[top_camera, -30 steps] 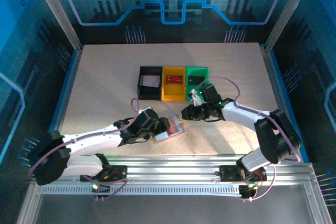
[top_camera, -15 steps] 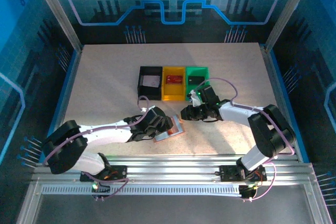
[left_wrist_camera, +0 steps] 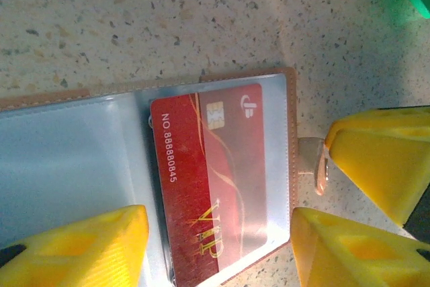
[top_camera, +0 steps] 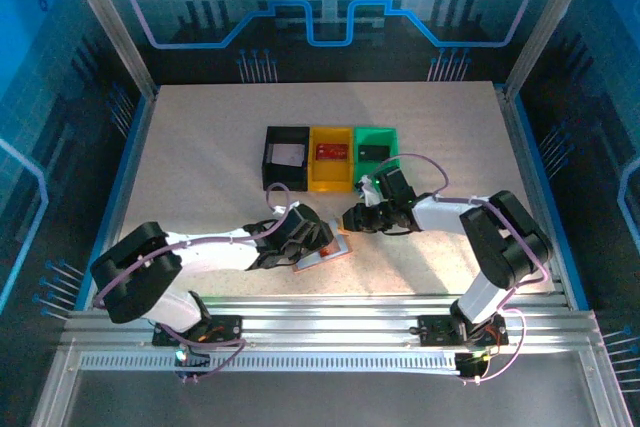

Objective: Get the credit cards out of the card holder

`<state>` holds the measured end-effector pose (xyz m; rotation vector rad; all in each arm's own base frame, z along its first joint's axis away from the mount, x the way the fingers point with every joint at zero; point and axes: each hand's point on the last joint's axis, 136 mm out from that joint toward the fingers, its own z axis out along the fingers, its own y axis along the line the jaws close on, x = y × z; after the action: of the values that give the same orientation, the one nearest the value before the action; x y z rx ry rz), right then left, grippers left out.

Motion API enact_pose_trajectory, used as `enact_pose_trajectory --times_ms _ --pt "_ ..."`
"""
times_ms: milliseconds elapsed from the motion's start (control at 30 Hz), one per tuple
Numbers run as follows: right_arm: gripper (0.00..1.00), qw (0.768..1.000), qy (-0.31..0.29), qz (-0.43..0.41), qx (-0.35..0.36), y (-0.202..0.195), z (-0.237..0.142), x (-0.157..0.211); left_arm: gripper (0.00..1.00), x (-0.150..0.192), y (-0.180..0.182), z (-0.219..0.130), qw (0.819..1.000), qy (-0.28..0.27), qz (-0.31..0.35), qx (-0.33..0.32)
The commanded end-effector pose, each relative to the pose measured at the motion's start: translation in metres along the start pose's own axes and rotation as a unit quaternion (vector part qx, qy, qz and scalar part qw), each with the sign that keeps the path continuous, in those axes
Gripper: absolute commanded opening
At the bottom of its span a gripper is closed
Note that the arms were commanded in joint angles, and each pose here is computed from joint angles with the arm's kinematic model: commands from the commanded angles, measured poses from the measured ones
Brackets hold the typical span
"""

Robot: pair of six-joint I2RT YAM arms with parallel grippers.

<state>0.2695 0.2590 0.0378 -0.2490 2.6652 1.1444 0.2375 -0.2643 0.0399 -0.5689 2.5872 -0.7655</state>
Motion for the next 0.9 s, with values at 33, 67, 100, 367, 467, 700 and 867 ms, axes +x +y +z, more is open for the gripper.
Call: enact_pose_trajectory --times_ms 33,67,100,367,467,700,867 --pt "0.20 1.000 0.012 0.004 -0.005 -0.002 0.007 0.008 0.58 -0.001 -0.007 0.005 1.000 -0.008 -0.001 0.003" --pt "0.20 1.000 0.011 0.003 -0.006 -0.003 0.007 0.008 0.58 -0.001 -0.006 0.006 1.000 -0.007 -0.002 0.001" --pt "0.20 1.000 0.012 0.004 -0.005 -0.003 0.008 0.009 0.58 0.000 -0.006 0.007 1.000 -0.007 -0.002 0.001" --pt "0.20 1.000 0.018 0.006 -0.005 -0.005 0.011 0.012 0.50 0.002 -0.003 0.011 1.000 -0.008 -0.002 0.002" --pt "0.19 1.000 0.021 0.008 -0.004 -0.007 0.013 0.014 0.46 0.002 -0.003 0.011 1.000 -0.009 -0.004 0.005" --pt "0.18 0.999 0.038 0.012 0.003 -0.012 0.021 0.022 0.43 0.000 -0.004 0.008 1.000 -0.016 -0.003 0.012" --pt "0.18 0.999 0.035 0.007 0.013 -0.014 0.018 0.021 0.44 -0.002 0.001 0.001 1.000 -0.024 0.003 0.000"
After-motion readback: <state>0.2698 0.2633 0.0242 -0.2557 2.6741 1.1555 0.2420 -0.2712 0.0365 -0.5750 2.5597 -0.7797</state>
